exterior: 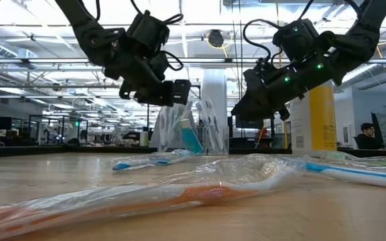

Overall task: Pick & Place toothbrushing station
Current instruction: Put the blue toothbrush into the transparent organizer

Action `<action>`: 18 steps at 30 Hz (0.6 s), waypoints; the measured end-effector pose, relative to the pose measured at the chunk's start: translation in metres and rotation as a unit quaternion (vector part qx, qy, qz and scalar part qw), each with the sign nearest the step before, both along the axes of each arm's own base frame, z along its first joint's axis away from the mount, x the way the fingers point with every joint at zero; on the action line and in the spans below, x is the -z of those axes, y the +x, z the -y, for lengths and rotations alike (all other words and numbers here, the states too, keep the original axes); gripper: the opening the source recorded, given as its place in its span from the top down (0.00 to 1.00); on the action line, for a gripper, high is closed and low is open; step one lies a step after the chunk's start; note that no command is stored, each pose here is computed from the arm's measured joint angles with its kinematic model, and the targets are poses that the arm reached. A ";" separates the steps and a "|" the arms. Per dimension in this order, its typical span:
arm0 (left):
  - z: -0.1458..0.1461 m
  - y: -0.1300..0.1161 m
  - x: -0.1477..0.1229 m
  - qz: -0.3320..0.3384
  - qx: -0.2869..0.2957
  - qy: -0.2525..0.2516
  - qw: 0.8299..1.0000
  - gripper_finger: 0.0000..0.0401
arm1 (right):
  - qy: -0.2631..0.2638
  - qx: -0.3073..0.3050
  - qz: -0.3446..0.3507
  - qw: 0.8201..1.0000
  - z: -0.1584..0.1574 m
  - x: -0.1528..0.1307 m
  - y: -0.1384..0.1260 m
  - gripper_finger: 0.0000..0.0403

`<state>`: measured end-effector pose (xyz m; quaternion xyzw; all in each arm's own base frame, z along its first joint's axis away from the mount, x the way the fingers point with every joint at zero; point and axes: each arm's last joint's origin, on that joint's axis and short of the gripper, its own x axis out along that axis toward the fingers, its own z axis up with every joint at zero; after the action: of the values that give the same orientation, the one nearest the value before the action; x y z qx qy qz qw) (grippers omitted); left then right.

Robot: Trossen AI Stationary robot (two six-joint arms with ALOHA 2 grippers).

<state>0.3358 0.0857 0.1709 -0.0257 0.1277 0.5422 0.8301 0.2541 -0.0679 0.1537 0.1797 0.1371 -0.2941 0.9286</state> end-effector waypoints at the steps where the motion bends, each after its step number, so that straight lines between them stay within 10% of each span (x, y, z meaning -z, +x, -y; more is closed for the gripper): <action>1: 0.002 -0.001 -0.001 -0.004 0.007 -0.003 1.000 0.64 | 0.000 0.000 0.000 1.000 0.000 0.000 0.000 0.58; 18: 0.008 -0.019 -0.053 0.022 0.055 0.000 0.998 0.56 | -0.026 -0.055 -0.015 0.998 -0.002 0.000 0.001 0.58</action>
<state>0.3168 0.0773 0.2238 -0.0310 0.1105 0.4947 0.8615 0.2555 -0.0660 0.1542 0.1433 0.1532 -0.2492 0.9455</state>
